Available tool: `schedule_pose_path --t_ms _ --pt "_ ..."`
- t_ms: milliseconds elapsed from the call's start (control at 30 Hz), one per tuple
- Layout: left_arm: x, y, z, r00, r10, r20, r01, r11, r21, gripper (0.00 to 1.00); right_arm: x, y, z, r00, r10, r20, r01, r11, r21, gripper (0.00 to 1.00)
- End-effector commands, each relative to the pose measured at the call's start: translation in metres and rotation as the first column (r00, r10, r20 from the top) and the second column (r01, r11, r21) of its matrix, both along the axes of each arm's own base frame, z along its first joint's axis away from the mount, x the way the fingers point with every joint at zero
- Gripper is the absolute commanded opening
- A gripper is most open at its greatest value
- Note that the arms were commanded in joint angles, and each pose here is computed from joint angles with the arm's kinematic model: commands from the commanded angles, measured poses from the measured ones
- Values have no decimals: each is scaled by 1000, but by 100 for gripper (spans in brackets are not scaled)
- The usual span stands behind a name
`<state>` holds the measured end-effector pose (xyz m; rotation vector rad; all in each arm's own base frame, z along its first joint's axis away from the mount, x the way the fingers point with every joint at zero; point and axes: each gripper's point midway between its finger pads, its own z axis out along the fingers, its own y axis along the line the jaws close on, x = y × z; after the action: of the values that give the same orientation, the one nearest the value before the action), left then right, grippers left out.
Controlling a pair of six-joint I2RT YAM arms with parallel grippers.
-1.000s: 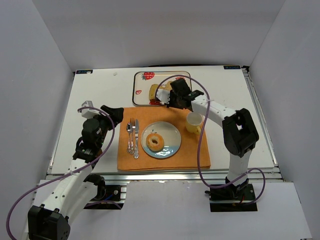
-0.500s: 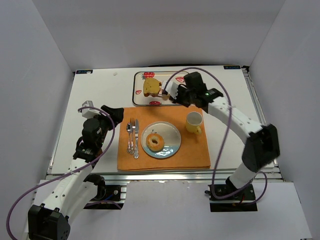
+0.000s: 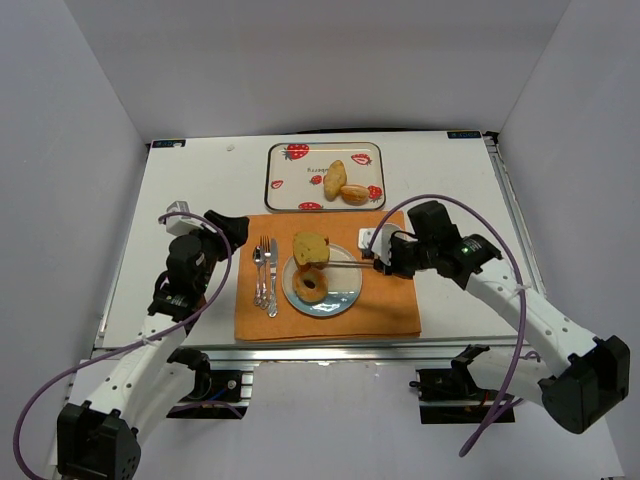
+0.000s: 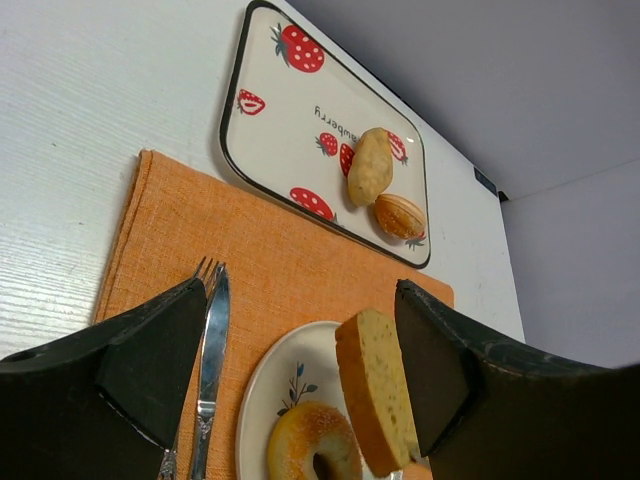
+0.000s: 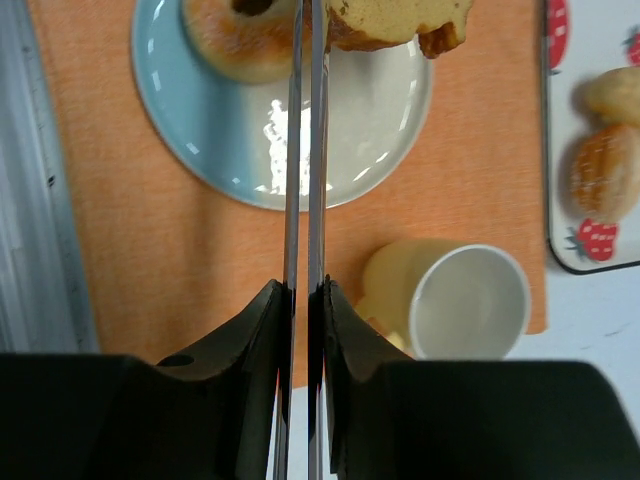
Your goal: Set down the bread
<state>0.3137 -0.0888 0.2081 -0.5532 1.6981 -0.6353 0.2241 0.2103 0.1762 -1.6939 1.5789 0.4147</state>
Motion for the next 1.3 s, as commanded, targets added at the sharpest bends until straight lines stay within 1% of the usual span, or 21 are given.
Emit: schedule_pose_path --t_ms 0,267,467,567,700,967,1167,1267 --pt "3 -2 14 999 -11 34 12 1000 -9 86 -16 0 1 998 65 -2 -65 998 16 3" --pt "0 0 14 999 -4 38 5 1000 -17 86 -29 1 -10 991 132 -18 -132 991 -6 8" --pt "-2 1 12 999 1 35 0 1000 -17 86 -35 -5 -29 987 154 -48 -157 986 -60 18" --pt "-1 1 13 999 1 38 0 1000 -18 86 -37 -5 -30 986 155 -55 -158 985 -64 24" --pt "0 0 11 999 -3 32 3 1000 -14 86 -40 -5 -27 985 163 -52 -166 984 -59 37" --pt "1 0 11 999 -4 34 5 1000 -16 86 -45 -3 -8 982 190 -15 -191 981 -20 41" --pt "1 -1 12 999 -6 35 6 1000 -17 86 -50 -2 6 978 210 8 -210 978 2 42" --pt "1 -1 12 999 -7 33 8 1000 -17 86 -50 1 24 977 207 43 -209 977 35 41"
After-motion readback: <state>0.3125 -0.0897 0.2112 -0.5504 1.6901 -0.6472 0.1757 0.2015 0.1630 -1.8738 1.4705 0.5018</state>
